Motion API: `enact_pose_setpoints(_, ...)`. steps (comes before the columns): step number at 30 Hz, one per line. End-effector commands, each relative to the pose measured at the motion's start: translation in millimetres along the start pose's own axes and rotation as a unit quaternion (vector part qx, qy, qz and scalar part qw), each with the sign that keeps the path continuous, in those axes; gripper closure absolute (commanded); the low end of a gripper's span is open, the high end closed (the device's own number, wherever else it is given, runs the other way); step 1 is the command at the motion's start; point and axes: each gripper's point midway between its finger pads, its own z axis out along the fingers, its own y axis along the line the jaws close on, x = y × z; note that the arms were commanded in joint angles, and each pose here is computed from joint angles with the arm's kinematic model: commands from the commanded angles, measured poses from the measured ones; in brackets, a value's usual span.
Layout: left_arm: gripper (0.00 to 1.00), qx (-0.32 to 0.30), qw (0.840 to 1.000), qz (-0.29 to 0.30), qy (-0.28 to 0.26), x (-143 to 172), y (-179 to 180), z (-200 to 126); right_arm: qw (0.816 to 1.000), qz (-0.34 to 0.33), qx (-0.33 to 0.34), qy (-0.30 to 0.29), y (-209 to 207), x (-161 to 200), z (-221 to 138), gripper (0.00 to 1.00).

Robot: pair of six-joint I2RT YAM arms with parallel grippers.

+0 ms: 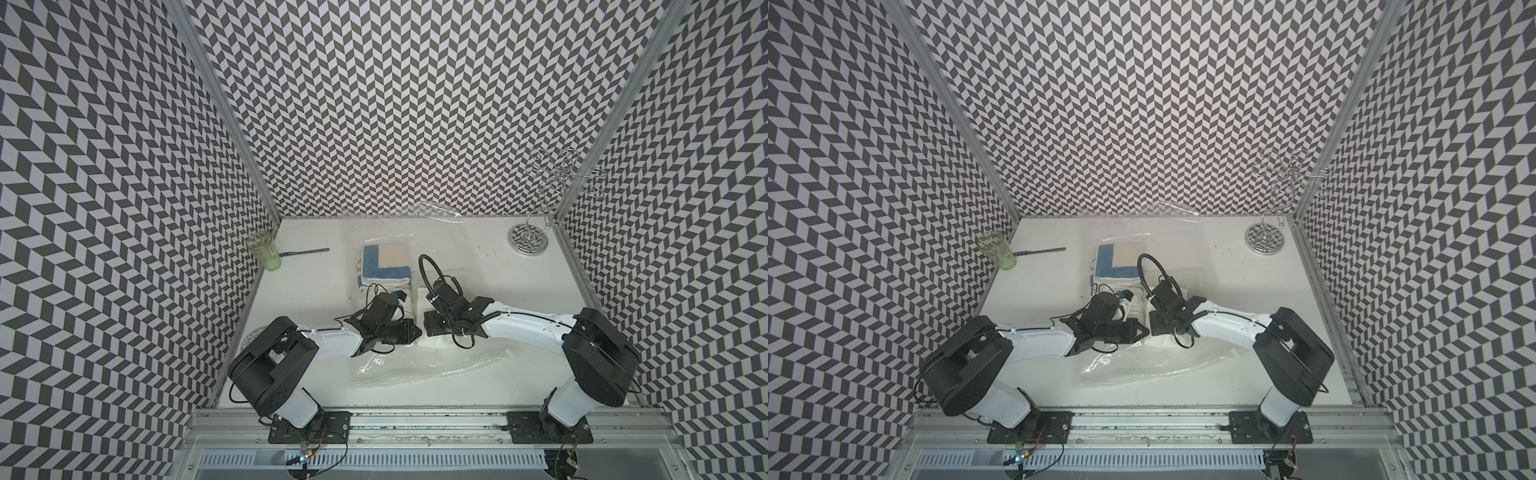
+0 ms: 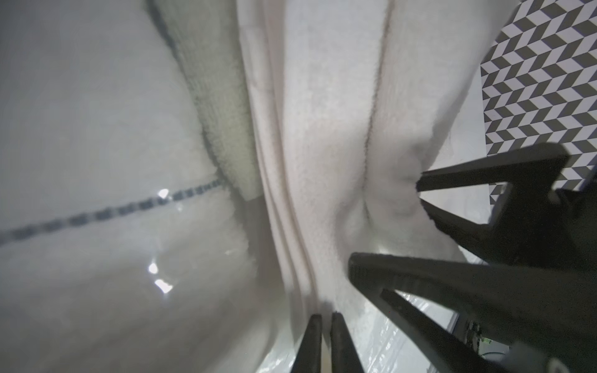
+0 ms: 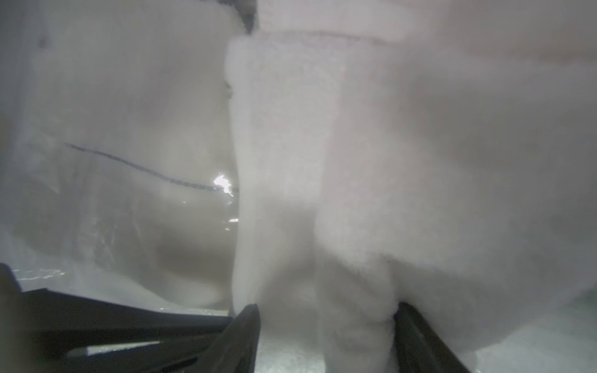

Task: Place the folded towel into the vacuum bag
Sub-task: Pick up the towel from the vacuum bag.

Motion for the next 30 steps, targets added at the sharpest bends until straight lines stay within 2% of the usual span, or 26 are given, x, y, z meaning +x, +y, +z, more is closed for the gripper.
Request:
enact_pose_setpoints(1, 0.89, 0.011, 0.999, 0.025, -0.019, -9, -14, -13, 1.0, 0.005, 0.01, 0.026, -1, 12, 16, 0.23)
enact_pose_setpoints(4, 0.89, 0.015, 0.999, 0.023, -0.025, -10, -17, -25, 0.999, 0.003, 0.019, 0.04, 2, 19, 24, 0.18)
enact_pose_setpoints(8, 0.89, 0.003, 0.999, 0.028, -0.042, -15, -17, -47, 0.997, 0.002, 0.049, 0.058, -2, 31, 36, 0.16)
enact_pose_setpoints(13, 0.88, -0.018, 0.997, 0.032, -0.073, -26, -11, -75, 0.986, -0.036, 0.143, 0.079, -22, 49, 51, 0.16)
enact_pose_setpoints(16, 0.88, -0.017, 0.995, 0.037, -0.089, -34, -15, -86, 0.976, -0.051, 0.186, 0.1, -36, 58, 60, 0.21)
enact_pose_setpoints(19, 0.88, -0.015, 0.995, 0.042, -0.094, -38, -19, -90, 0.972, -0.06, 0.207, 0.089, -41, 52, 58, 0.31)
enact_pose_setpoints(23, 0.88, -0.017, 0.995, 0.043, -0.09, -37, -19, -90, 0.97, -0.072, 0.225, 0.054, -47, 34, 44, 0.49)
enact_pose_setpoints(27, 0.87, -0.022, 0.995, 0.045, -0.087, -35, -17, -89, 0.974, -0.08, 0.212, 0.014, -41, 12, 23, 0.74)
enact_pose_setpoints(30, 0.85, -0.023, 0.995, 0.05, -0.084, -36, -19, -88, 0.977, -0.079, 0.198, -0.009, -40, -5, 4, 0.85)
